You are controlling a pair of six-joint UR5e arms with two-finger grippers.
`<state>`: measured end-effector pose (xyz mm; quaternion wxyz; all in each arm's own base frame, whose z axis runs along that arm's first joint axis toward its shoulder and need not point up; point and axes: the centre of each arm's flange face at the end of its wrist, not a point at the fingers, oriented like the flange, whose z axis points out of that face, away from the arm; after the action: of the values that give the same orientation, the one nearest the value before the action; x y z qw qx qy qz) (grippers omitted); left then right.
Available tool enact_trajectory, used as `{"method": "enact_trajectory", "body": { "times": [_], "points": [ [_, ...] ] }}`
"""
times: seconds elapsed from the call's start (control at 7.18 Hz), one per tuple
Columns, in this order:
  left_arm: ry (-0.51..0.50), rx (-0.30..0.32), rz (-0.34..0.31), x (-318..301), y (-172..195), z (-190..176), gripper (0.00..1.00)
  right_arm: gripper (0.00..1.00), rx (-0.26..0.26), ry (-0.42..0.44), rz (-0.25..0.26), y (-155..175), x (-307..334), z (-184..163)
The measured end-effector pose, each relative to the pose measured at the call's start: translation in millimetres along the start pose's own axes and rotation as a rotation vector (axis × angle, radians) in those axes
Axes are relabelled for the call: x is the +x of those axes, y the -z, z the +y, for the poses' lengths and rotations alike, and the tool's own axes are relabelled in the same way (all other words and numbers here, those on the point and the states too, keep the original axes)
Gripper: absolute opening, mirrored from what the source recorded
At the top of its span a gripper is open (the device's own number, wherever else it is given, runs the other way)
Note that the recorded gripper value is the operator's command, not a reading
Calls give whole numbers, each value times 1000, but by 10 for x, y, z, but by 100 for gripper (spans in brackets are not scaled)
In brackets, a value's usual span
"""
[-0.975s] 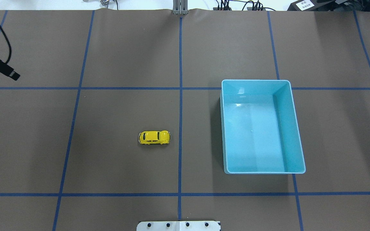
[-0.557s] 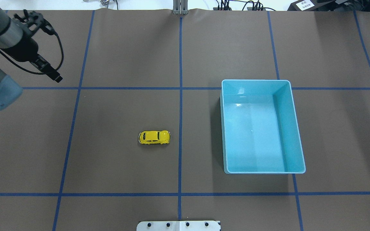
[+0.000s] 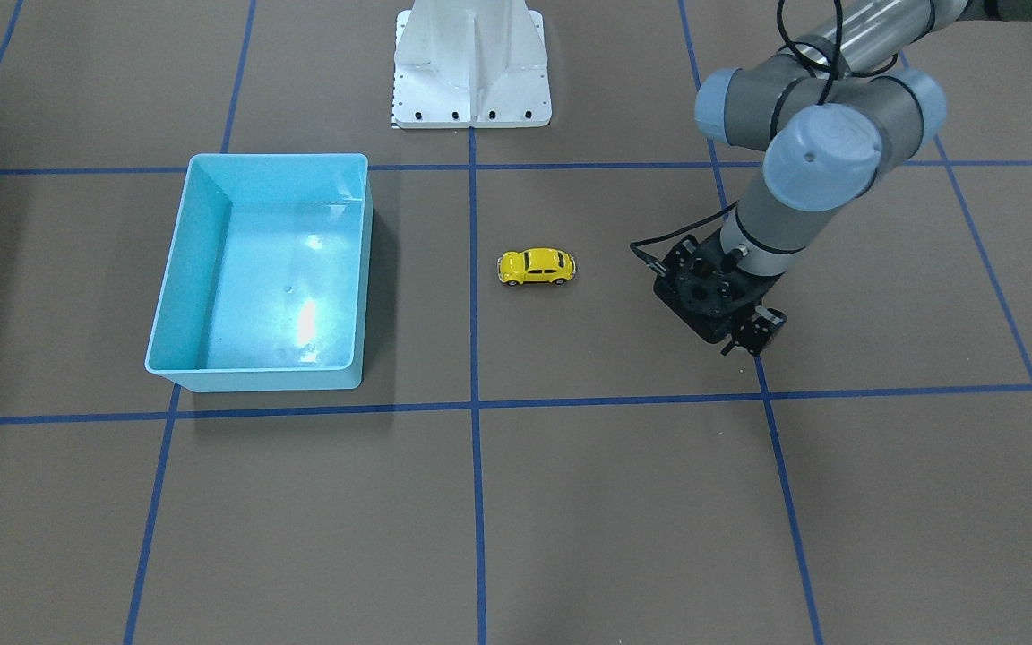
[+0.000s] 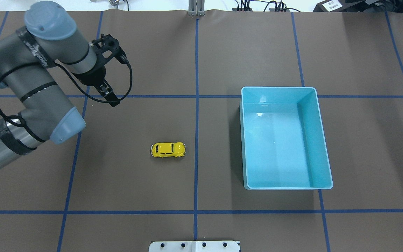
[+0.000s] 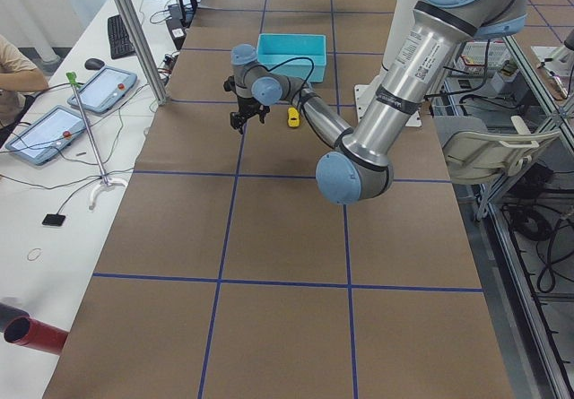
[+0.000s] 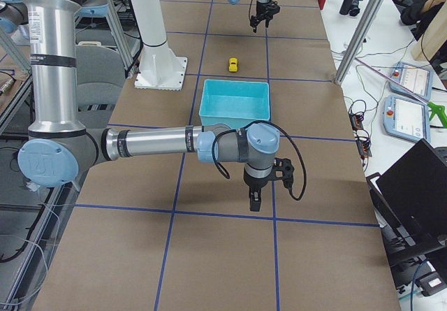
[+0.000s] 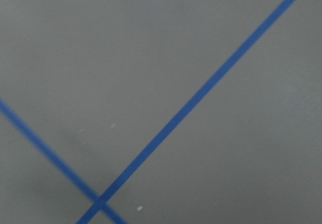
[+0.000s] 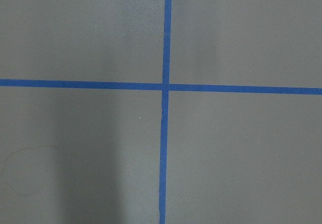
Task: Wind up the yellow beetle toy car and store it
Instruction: 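Reach the left gripper down toward the yellow beetle toy car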
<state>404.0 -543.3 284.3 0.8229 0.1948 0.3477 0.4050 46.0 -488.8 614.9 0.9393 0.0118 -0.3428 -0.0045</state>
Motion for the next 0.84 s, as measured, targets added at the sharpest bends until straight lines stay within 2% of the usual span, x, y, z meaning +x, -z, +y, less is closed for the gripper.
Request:
{"method": "enact_trajectory", "body": {
  "times": [0.56, 0.84],
  "points": [
    [-301, -84, -3, 1389, -144, -569, 100, 100, 0, 1, 1, 1, 5, 2],
    [-484, -116, -17, 1804, -267, -836, 100, 100, 0, -1, 4, 1, 10, 1]
  ]
}}
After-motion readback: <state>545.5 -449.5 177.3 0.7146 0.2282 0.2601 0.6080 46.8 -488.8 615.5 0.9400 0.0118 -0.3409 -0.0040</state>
